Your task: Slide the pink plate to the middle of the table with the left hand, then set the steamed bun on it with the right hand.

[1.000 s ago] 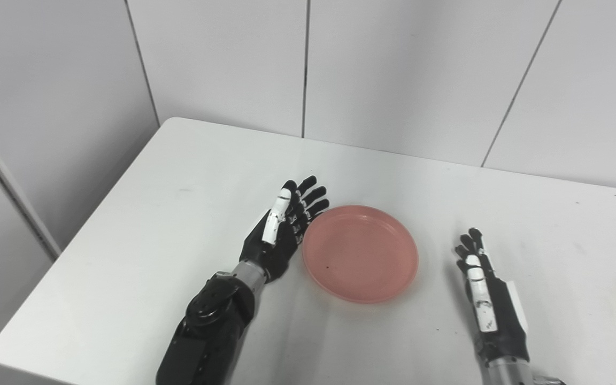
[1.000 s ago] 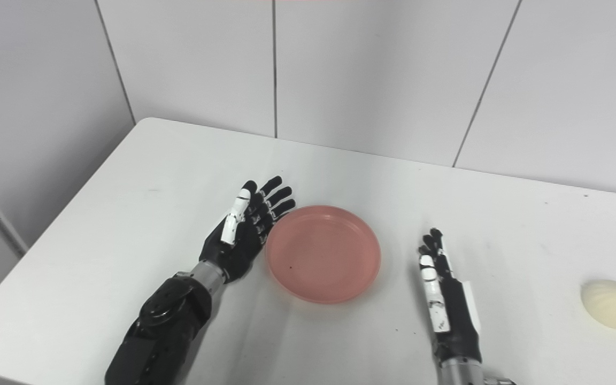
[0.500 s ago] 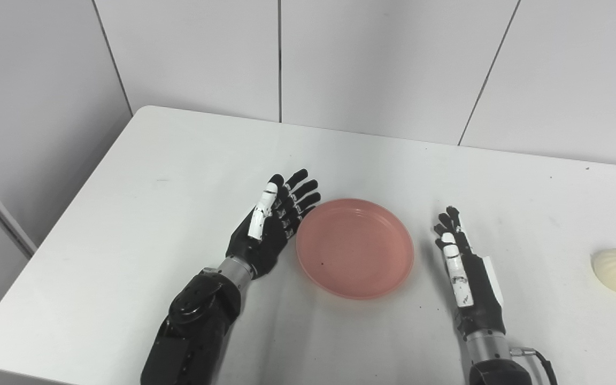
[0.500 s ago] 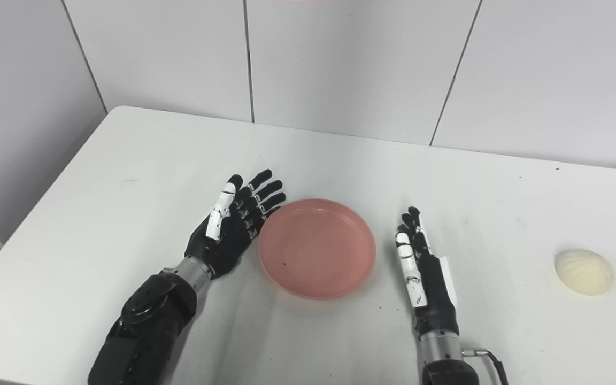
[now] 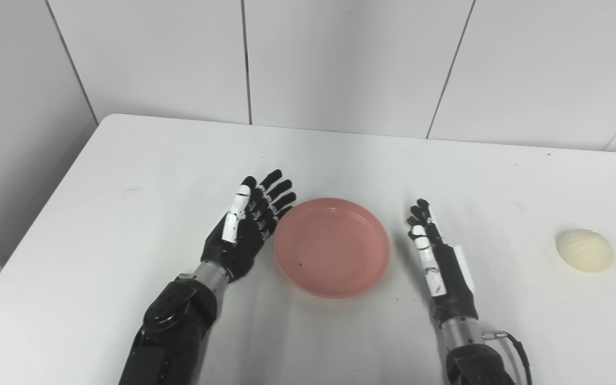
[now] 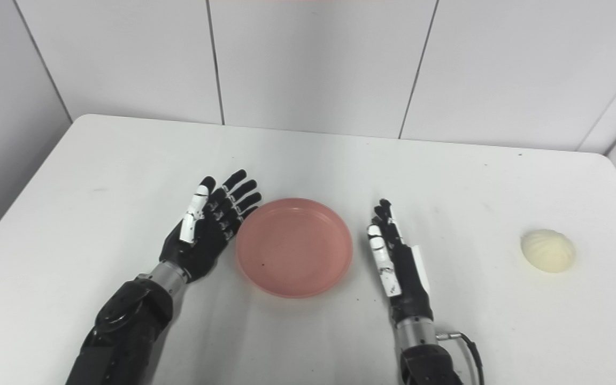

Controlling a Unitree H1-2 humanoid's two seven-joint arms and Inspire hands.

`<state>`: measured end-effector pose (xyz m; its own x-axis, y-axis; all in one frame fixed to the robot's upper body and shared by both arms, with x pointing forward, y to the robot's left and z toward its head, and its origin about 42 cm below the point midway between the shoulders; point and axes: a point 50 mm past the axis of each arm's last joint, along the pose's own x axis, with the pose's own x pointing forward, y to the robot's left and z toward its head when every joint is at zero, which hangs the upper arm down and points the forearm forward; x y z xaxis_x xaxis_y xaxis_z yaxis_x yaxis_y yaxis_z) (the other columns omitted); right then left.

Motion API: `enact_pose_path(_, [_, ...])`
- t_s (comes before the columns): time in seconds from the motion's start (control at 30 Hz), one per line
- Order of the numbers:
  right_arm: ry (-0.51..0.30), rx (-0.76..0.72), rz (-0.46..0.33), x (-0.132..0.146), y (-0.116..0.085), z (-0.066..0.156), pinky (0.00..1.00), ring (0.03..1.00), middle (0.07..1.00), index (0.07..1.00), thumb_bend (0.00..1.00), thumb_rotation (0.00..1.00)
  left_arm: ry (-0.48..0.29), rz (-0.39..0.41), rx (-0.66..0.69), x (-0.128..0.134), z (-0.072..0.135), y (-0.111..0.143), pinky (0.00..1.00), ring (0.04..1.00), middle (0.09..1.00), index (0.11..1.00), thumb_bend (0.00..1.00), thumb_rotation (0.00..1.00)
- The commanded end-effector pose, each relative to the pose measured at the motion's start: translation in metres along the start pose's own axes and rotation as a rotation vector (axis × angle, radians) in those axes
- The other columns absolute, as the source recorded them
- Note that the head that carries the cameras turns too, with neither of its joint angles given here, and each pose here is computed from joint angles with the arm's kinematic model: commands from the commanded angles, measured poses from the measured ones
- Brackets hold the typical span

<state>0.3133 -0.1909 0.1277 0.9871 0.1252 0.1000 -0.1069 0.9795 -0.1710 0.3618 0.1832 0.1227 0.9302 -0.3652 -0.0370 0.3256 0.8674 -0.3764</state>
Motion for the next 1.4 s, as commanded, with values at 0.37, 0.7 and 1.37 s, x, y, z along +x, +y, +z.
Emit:
enact_pose_path(0.37, [-0.239, -0.215, -0.118, 0.028, -0.032, 0.04, 0.85, 0.907, 0.932, 0.935, 0.53, 1.0, 0.131, 0.089, -0.027, -0.019, -0.037, 0.038, 0.9, 0.901, 0.91, 0.9, 0.49, 1.0])
enact_pose_path(0.7, [-0.376, -0.417, -0.274, 0.041, -0.075, 0.078, 0.72, 0.781, 0.859, 0.883, 0.65, 0.91, 0.127, 0.09, -0.033, -0.025, -0.038, 0.06, 0.9, 0.896, 0.912, 0.906, 0.52, 1.0])
enact_pose_path(1.37, [-0.206, -0.912, -0.396, 0.025, -0.193, 0.127, 0.68, 0.819, 0.898, 0.931, 0.95, 0.61, 0.14, 0.09, -0.074, -0.031, -0.047, 0.12, 0.82, 0.836, 0.86, 0.862, 0.55, 0.92])
